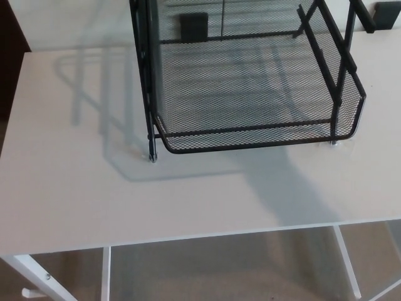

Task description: The robot walks towards a desk on which a file tray is kept in the middle and a stapler is kept to its right. The robot lifts the stapler using its right hand and places it on the file tray.

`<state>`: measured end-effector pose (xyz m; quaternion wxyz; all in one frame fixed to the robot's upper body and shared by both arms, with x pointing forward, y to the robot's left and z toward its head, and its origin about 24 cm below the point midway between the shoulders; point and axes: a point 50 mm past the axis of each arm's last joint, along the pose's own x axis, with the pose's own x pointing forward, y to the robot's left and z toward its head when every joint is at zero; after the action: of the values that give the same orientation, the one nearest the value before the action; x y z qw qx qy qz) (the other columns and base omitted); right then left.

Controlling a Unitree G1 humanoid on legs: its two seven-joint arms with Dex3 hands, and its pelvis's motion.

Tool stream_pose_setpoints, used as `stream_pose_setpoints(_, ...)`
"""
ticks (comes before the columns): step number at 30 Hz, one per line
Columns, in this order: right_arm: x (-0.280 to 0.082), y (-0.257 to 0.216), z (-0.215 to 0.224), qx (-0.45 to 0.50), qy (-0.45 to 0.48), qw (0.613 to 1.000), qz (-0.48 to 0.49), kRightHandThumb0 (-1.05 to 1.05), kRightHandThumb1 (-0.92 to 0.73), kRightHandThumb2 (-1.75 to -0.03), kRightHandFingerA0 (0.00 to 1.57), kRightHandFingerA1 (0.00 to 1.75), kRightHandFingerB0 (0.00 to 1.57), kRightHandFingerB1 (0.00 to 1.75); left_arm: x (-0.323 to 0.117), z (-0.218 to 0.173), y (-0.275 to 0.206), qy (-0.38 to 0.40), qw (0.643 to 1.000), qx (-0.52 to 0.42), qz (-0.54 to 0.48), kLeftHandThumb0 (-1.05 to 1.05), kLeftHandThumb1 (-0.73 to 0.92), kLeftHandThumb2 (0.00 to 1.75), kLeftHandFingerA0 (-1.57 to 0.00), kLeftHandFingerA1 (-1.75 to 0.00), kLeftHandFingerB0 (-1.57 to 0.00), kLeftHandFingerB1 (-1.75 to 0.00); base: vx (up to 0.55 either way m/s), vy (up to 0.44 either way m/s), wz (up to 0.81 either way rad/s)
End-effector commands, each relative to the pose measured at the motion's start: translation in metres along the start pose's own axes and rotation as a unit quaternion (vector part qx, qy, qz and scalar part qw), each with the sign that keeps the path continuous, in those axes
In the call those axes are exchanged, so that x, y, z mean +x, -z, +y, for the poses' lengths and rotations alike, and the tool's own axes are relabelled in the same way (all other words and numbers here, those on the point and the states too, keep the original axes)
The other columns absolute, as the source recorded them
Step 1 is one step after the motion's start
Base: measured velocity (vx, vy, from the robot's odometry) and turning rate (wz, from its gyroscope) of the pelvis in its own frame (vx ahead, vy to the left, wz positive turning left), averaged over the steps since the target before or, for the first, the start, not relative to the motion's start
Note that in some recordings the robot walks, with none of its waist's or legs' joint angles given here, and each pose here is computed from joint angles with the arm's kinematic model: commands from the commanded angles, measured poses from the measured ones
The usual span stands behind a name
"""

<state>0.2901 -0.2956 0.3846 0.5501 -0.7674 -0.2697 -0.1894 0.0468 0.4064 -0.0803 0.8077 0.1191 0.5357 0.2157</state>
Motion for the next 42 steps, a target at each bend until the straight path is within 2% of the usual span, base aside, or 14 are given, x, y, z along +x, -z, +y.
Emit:
stream_pose_setpoints(1,0.009,0.009,-0.031,-0.019,-0.037,0.999,-0.003,-0.19,-0.65,-0.86,0.88,1.72,0.72,1.5,-0.002,0.013,-0.009,-0.019,1.0,0.009,-0.018,-0.63,0.9,0.67,-0.46,-0.51,-0.34,-0.39,0.0,0.0,0.0)
stream_pose_setpoints(4,0.021,-0.001,-0.039,-0.015,-0.025,1.0,-0.006,-0.21,-0.63,-0.77,0.87,1.72,0.79,1.21,-0.001,0.011,-0.01,-0.016,1.0,0.009,-0.021,-0.64,0.9,0.67,-0.46,-0.51,-0.34,-0.39,0.0,0.0,0.0)
stream_pose_setpoints(6,0.037,-0.021,-0.044,0.011,0.001,0.999,-0.033,-0.24,-0.64,-0.82,0.83,1.75,0.68,1.52,-0.001,0.01,-0.011,-0.011,1.0,0.011,-0.024,-0.66,0.91,0.67,-0.43,-0.51,-0.33,-0.4,0.0,0.0,0.0)
stream_pose_setpoints(13,0.059,-0.075,-0.041,0.08,0.046,0.992,-0.091,-0.14,-0.56,-0.89,1.03,1.72,0.66,1.43,0.0,0.006,-0.006,-0.011,1.0,0.008,-0.014,-0.64,0.91,0.67,-0.42,-0.49,-0.33,-0.39,0.0,0.0,0.01)
stream_pose_setpoints(16,0.062,-0.093,-0.036,0.106,0.047,0.987,-0.109,-0.23,-0.62,-0.79,0.84,1.75,0.64,1.56,0.0,0.005,-0.006,-0.01,1.0,0.003,-0.016,-0.65,0.9,0.66,-0.46,-0.53,-0.35,-0.41,0.0,0.0,0.0)
stream_pose_setpoints(17,0.063,-0.104,-0.032,0.113,0.047,0.985,-0.118,-0.27,-0.6,-0.72,0.96,1.64,0.93,0.72,0.0,0.006,-0.007,-0.011,1.0,0.0,-0.016,-0.65,0.89,0.66,-0.45,-0.53,-0.36,-0.41,0.0,0.0,0.07)
stream_pose_setpoints(19,0.064,-0.115,-0.028,0.121,0.051,0.983,-0.127,-0.27,-0.6,-0.72,0.96,1.64,0.93,0.72,0.001,0.003,-0.009,-0.01,1.0,-0.004,-0.018,-0.65,0.89,0.66,-0.45,-0.53,-0.36,-0.41,0.0,0.0,0.0)
stream_pose_setpoints(21,0.062,-0.131,-0.012,0.14,0.031,0.98,-0.14,-0.16,-0.5,-0.99,0.92,1.74,0.78,1.53,0.001,0.003,-0.007,-0.012,1.0,-0.002,-0.016,-0.64,0.89,0.66,-0.44,-0.49,-0.35,-0.39,0.0,0.0,0.03)
stream_pose_setpoints(26,0.057,-0.148,0.006,0.188,-0.012,0.974,-0.125,-0.13,-0.5,-0.99,1.01,1.71,0.72,1.5,0.001,0.003,-0.01,-0.007,1.0,-0.006,-0.022,-0.65,0.89,0.66,-0.42,-0.52,-0.33,-0.4,0.0,0.0,0.0)
stream_pose_setpoints(30,0.045,-0.175,0.041,0.228,-0.059,0.965,-0.116,-0.19,-0.66,-0.72,0.82,1.75,0.7,1.48,0.002,0.001,-0.012,-0.005,1.0,0.005,-0.026,-0.65,0.9,0.66,-0.43,-0.49,-0.33,-0.39,0.0,0.0,0.0)
stream_pose_setpoints(35,0.036,-0.196,0.063,0.26,-0.077,0.956,-0.112,-0.12,-0.6,-0.78,1.02,1.67,0.66,1.4,0.003,-0.003,-0.013,-0.005,1.0,0.007,-0.024,-0.63,0.9,0.67,-0.45,-0.5,-0.33,-0.39,0.0,0.0,0.0)
stream_pose_setpoints(36,0.03,-0.224,0.08,0.298,-0.094,0.944,-0.105,-0.18,-0.61,-0.75,0.88,1.73,0.79,1.13,0.003,-0.004,-0.015,-0.005,1.0,0.013,-0.028,-0.65,0.9,0.67,-0.46,-0.51,-0.34,-0.39,0.0,0.0,0.0)
stream_pose_setpoints(39,0.026,-0.237,0.088,0.32,-0.102,0.937,-0.1,-0.2,-0.61,-0.84,0.87,1.75,0.74,1.49,0.003,-0.005,-0.015,0.001,0.999,0.017,-0.028,-0.64,0.9,0.67,-0.43,-0.49,-0.33,-0.39,0.0,0.0,0.0)
stream_pose_setpoints(42,0.022,-0.244,0.093,0.337,-0.112,0.931,-0.087,-0.2,-0.58,-0.93,0.84,1.75,0.71,1.52,0.003,-0.005,-0.015,0.004,0.999,0.02,-0.033,-0.64,0.91,0.67,-0.43,-0.5,-0.32,-0.39,0.0,0.0,0.0)
